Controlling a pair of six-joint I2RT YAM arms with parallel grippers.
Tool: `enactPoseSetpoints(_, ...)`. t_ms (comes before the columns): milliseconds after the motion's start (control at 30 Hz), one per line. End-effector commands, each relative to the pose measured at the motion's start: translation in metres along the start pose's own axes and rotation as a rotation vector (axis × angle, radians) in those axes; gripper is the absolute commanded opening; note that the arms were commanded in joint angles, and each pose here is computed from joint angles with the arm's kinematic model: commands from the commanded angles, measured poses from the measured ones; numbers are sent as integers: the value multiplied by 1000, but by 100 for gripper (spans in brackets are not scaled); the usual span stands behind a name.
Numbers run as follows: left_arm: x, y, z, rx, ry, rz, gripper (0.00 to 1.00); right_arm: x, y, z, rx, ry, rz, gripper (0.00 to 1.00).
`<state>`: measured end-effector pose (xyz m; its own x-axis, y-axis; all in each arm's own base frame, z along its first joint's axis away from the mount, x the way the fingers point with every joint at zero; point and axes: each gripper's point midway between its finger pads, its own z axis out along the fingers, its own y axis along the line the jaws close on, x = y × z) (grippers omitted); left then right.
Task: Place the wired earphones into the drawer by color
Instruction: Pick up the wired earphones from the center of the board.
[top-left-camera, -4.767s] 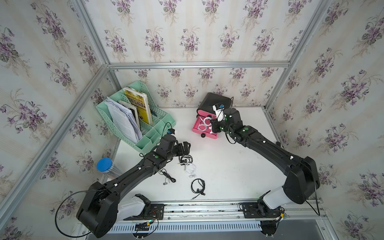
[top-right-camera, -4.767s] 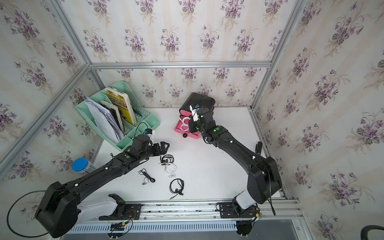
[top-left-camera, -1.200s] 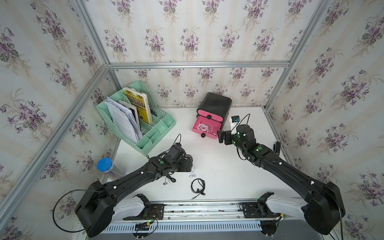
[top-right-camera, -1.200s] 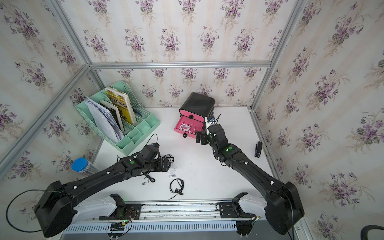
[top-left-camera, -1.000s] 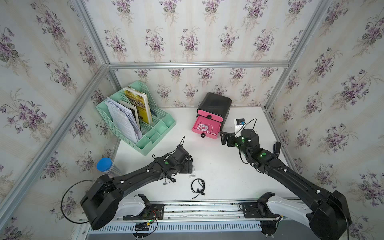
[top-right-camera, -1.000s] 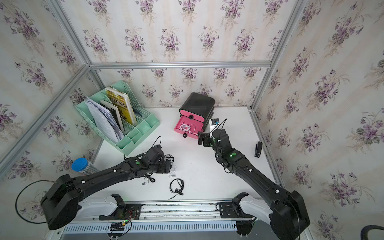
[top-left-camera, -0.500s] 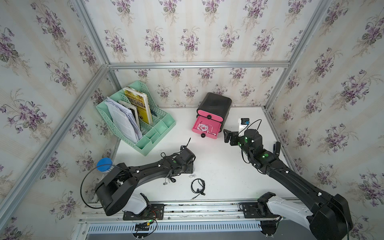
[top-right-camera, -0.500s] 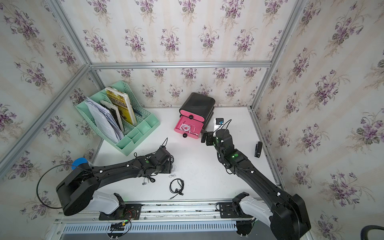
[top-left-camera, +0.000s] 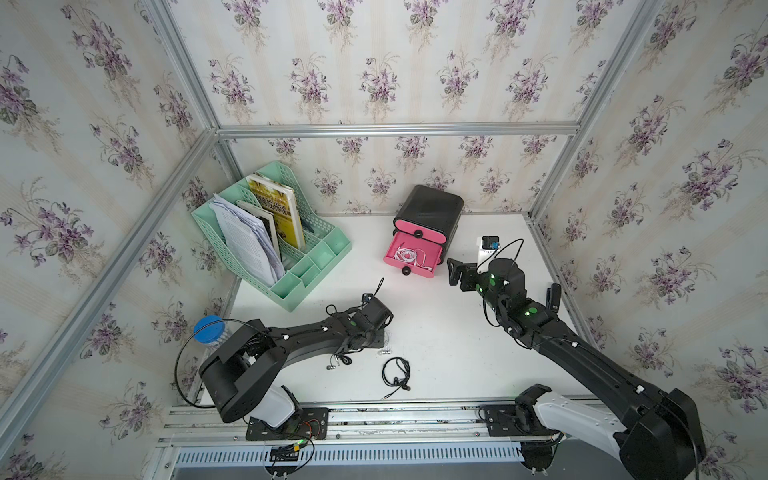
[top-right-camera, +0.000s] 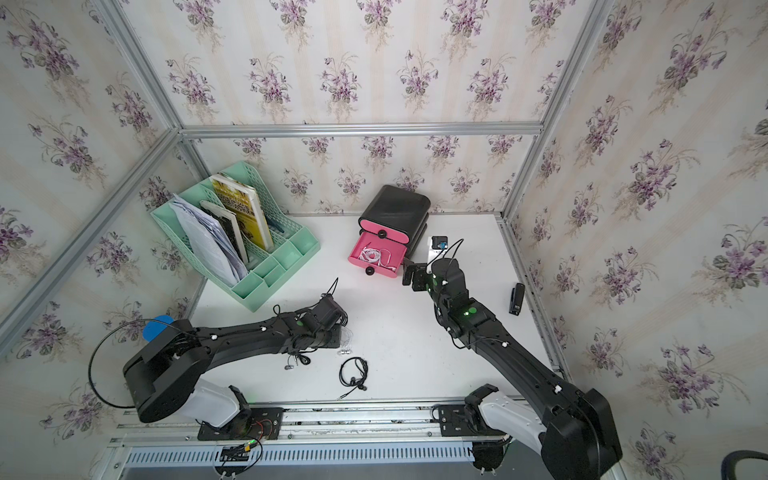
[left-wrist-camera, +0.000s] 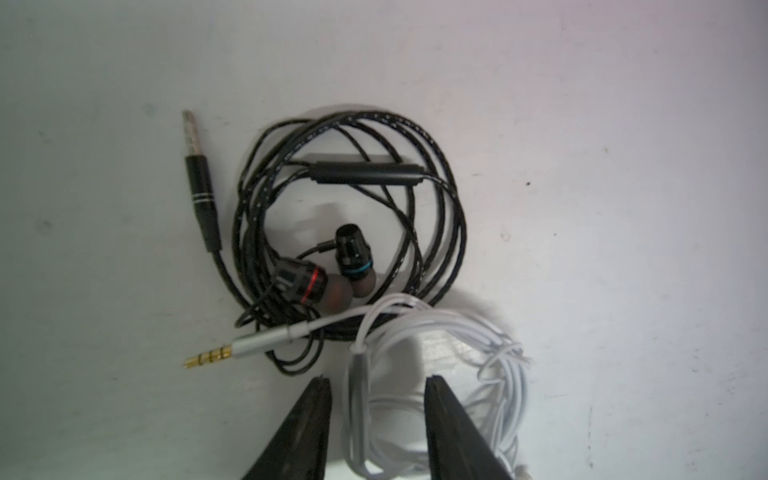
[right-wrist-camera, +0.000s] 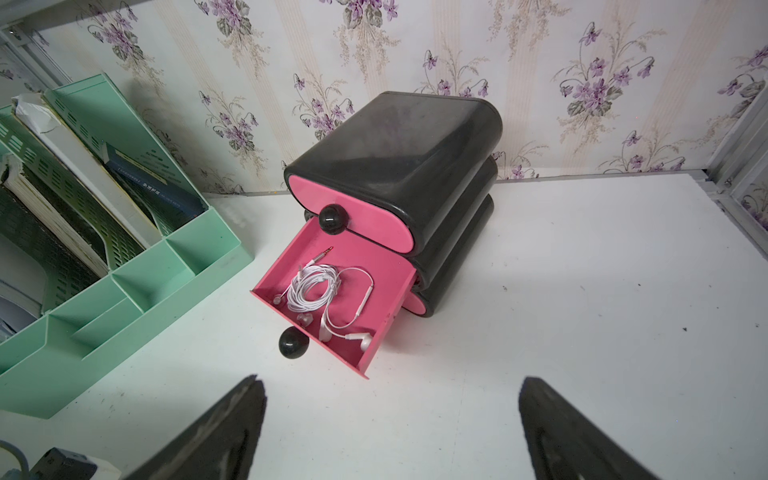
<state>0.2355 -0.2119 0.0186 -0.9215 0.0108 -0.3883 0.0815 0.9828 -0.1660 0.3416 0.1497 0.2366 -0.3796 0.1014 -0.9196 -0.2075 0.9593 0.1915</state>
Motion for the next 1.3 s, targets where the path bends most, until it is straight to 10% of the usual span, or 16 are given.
enactPoseSetpoints(0,-2,2,2,-13,-14,-3,35,-9,2,-2,-7,-24,9,99)
enactPoseSetpoints(700,-10,7,-20,-41,-44,39,4,-6,1,-5,-9,-22,28,99)
enactPoseSetpoints(1267,-55,-1,-86,-3,-238,133,0,-8,2,-6,-13,-27,38,99)
